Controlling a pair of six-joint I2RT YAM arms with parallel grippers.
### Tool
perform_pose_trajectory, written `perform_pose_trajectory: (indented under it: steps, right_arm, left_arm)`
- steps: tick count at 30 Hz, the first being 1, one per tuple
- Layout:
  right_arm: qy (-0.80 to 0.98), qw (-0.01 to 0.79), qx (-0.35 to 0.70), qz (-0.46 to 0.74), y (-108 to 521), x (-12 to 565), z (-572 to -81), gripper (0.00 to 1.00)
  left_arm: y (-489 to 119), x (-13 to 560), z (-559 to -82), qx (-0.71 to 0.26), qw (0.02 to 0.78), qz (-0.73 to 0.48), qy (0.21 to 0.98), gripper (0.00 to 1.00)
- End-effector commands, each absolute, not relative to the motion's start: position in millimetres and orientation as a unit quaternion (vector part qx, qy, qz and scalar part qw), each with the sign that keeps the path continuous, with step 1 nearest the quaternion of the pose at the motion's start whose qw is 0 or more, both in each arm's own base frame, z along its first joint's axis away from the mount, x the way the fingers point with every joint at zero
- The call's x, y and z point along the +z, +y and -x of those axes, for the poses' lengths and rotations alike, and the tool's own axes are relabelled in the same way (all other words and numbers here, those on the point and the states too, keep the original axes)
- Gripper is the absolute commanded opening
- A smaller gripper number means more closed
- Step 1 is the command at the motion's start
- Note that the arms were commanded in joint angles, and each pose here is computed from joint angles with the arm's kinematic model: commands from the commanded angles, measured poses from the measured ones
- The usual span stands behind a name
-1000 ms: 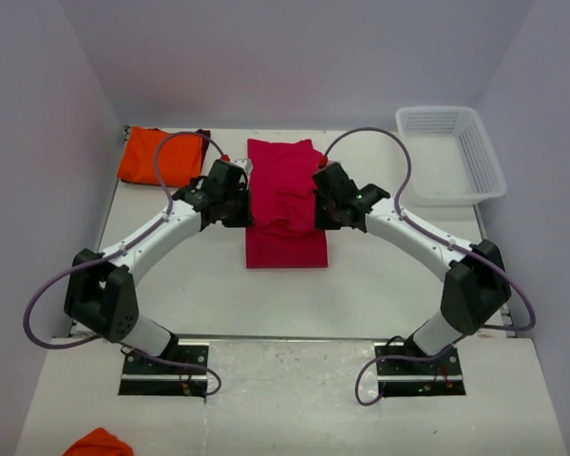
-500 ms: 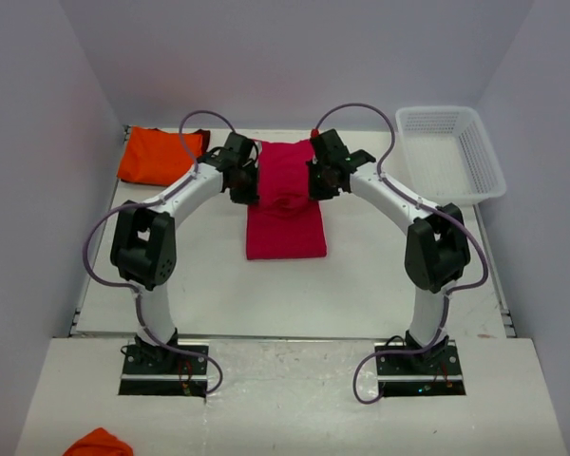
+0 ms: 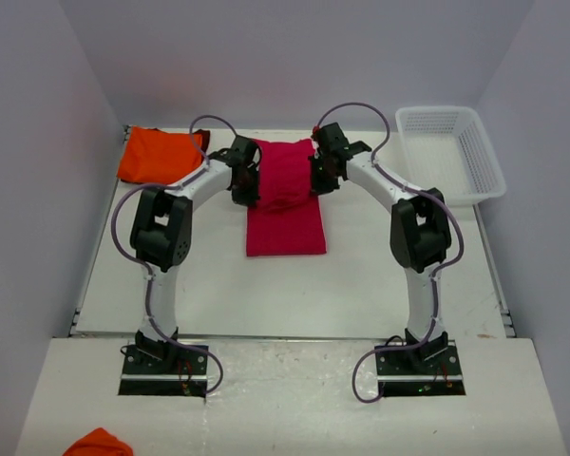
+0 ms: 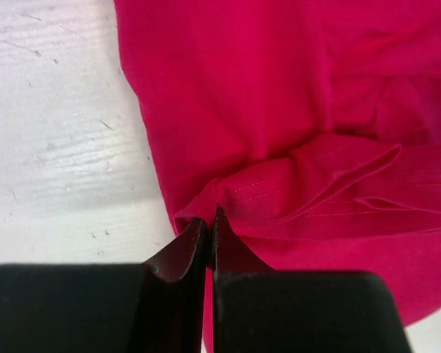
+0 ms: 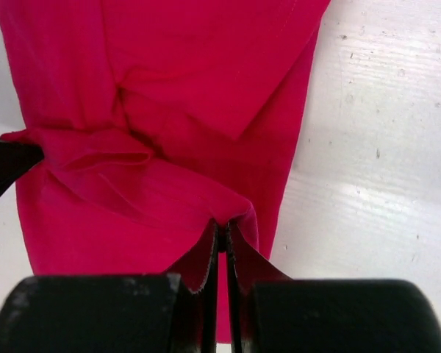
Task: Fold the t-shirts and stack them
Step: Fold the folded rectangular tshirt in 1/3 of the way
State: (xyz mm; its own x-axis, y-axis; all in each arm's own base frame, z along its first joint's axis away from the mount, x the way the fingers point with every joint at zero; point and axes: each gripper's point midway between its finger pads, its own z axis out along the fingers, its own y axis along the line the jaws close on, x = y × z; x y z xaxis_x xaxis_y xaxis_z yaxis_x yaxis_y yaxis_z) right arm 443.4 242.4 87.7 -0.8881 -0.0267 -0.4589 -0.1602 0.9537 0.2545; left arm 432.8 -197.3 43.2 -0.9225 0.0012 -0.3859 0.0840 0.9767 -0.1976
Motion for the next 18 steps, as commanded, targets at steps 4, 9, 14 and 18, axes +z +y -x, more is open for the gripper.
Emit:
perform_pose_trajectory:
  steps: [4,9,14,18]
  right_arm:
    - [0.954,0.238,0.169,0.067,244.2,86.0,-477.5,0.0]
    - [0.951,0.27,0.129,0.079,233.4,93.1,-508.8,0.57]
    - [0.925,0.363,0.067,0.087,211.1,165.6,-545.3,0.8]
    - [0.929,0.359,0.062,0.068,200.4,187.5,-516.9,0.82]
  left_arm:
    - [-192.3,57.7,-475.0,-0.092,0.262,-0.031,0.96,0.19]
    - [-185.8,105.2,-519.2,-0.059,0.368,-0.034,0.928,0.6]
    - [-177.2,247.4,-544.1,-0.026,0.519,-0.019,0.854,0.79]
    - [-186.4,282.0,-516.2,-0.086,0.505,-0.011,0.859,0.86]
